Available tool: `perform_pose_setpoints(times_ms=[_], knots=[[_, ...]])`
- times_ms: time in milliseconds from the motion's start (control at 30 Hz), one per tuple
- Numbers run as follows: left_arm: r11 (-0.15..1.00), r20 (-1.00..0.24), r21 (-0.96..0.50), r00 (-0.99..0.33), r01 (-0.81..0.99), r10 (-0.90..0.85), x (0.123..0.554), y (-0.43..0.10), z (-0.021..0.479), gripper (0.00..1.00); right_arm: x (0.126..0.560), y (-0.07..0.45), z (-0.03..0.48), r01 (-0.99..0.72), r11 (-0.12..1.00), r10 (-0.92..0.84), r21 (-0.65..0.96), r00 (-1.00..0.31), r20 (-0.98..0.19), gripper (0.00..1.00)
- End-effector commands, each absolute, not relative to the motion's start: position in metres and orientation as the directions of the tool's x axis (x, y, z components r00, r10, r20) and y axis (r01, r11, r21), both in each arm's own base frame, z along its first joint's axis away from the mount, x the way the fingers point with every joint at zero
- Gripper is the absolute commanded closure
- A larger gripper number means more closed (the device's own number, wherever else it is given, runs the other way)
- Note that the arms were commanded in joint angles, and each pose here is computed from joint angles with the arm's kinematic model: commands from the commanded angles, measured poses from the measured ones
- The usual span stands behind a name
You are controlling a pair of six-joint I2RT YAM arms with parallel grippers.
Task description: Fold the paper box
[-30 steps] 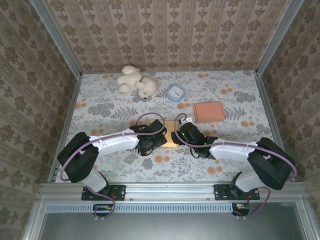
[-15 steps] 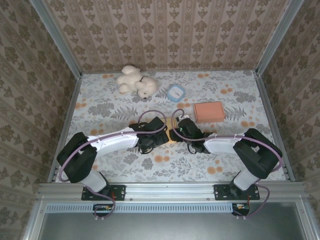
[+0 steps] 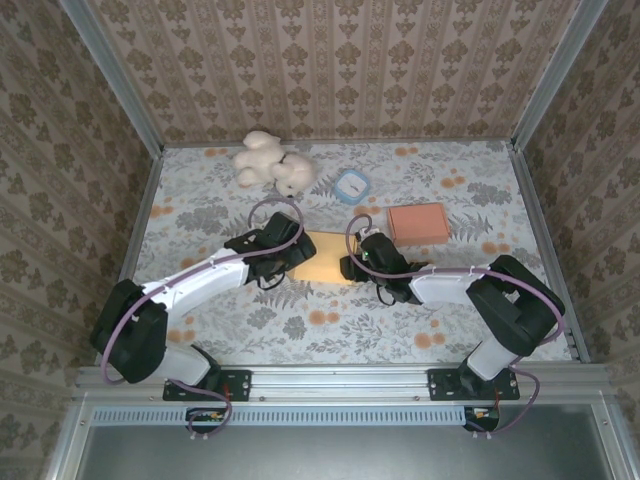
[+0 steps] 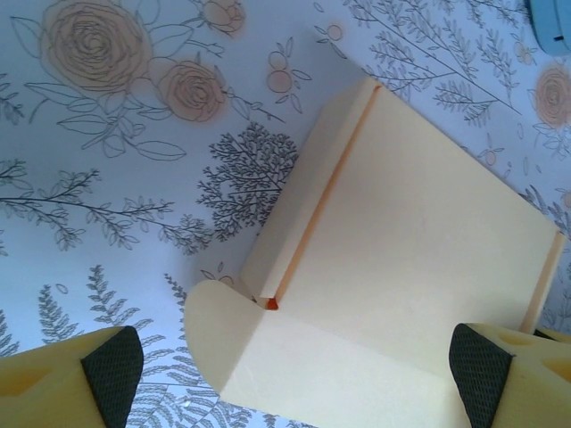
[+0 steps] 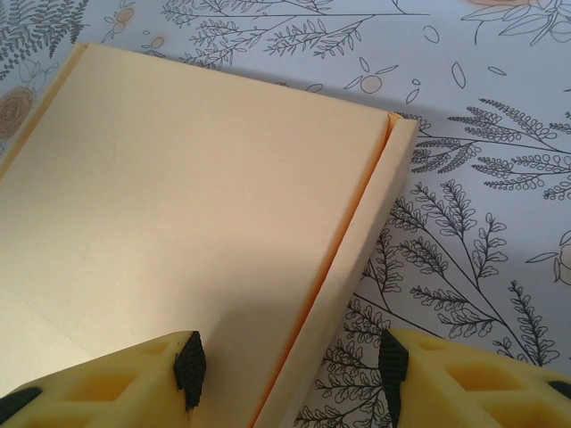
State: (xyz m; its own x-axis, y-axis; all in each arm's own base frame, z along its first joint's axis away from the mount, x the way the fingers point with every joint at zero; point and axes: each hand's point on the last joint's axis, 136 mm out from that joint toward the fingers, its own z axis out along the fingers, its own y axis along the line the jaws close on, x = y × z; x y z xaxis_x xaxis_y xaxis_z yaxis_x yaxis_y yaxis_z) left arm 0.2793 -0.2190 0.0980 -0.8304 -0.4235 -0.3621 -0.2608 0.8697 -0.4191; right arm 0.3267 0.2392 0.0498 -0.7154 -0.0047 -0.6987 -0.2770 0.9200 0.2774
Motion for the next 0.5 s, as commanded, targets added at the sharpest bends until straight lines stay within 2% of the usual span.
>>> perform_pose_setpoints(times_ms=[0,267,467], knots=[[0.883,-0.368,-0.408,-0.844,-0.231,-0.391,0.283,-0.227,0.088,0.07,0.320,0.232,0.024,-0.265,0.930,-0.044,0.255,-0.768,-0.639,0.43],[0.903,-0.345,-0.350,-0.862,-0.248,-0.370,0.297,-0.232,0.060,0.10,0.322,0.235,0.020,-0.266,0.925,-0.039,0.273,-0.779,-0.626,0.44],[0.887,-0.307,-0.388,-0.872,-0.251,-0.381,0.292,-0.243,0.055,0.13,0.323,0.234,0.021,-0.261,0.925,-0.035,0.275,-0.780,-0.625,0.43]])
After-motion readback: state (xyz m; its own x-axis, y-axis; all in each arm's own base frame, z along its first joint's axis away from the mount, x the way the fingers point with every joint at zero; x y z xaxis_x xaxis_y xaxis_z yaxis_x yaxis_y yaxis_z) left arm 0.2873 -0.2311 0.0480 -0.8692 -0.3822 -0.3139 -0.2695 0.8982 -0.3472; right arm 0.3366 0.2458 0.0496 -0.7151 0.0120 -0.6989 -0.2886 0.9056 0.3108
